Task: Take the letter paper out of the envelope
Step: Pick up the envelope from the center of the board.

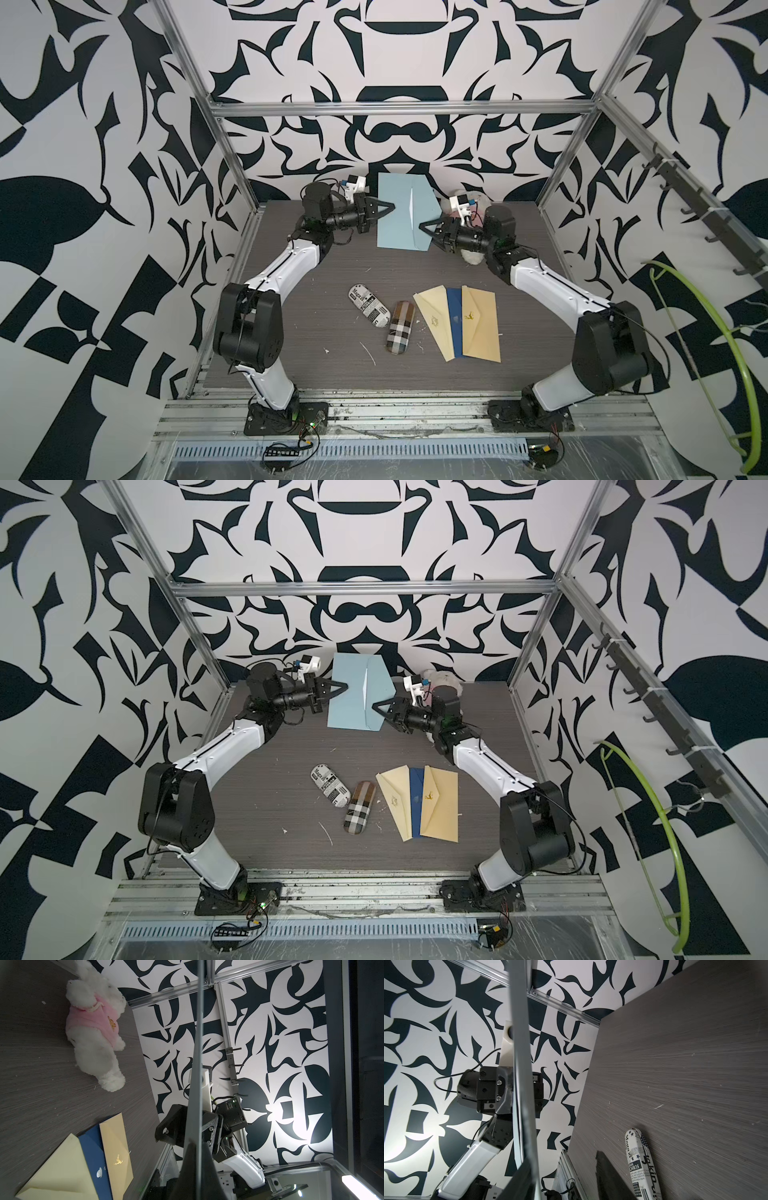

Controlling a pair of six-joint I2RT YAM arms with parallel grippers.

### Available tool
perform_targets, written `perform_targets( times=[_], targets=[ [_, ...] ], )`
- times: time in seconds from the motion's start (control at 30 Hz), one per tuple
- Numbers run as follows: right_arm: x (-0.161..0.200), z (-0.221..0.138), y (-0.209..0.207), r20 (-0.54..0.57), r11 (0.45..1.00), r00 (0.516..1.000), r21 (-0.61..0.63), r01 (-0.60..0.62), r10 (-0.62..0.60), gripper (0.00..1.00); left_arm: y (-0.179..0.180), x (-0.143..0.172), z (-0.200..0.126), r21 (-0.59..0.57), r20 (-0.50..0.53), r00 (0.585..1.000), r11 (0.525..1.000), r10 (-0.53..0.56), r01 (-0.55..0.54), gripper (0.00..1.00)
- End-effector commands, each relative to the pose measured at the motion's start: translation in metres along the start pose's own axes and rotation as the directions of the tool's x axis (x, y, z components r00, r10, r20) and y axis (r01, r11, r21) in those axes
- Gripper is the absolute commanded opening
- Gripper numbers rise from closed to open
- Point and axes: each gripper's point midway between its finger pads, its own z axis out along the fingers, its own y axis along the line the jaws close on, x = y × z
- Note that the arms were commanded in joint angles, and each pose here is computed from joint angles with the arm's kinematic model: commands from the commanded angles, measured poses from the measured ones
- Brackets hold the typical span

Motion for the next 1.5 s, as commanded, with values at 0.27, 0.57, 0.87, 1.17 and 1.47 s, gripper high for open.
perform_targets(
  times=[0.27,0.57,0.87,1.17,1.47],
  targets=[
    [0.003,0.016,0.029,0.035,0.993,0.999,-0.118,-0.007,0.011,0.42,-0.008,-0.004,0.002,0.035,0.034,0.999,0.999,0.014,-0.016,0.0],
    [-0.004,0.014,0.048,0.065,0.983,0.997,-0.183,-0.031,0.043,0.21,0.002,-0.002,0.001,0.015,0.043,0.999,1.0,0.006,-0.007,0.0],
    [0.001,0.01,0.046,0.061,0.994,0.998,-0.106,-0.02,0.027,0.0,0.012,-0.004,0.001,-0.022,0.056,0.998,1.0,-0.006,0.007,0.23],
    [0.0,-0.025,0.005,0.029,0.902,0.963,0.358,0.242,-0.269,0.0,0.031,-0.006,-0.026,-0.327,0.171,0.984,0.945,0.042,0.016,0.69],
    [-0.021,-0.045,-0.007,-0.061,0.679,0.843,0.563,0.471,-0.534,0.0,-0.004,0.014,0.006,-0.392,0.098,0.99,0.918,0.103,-0.057,0.54]
  ],
)
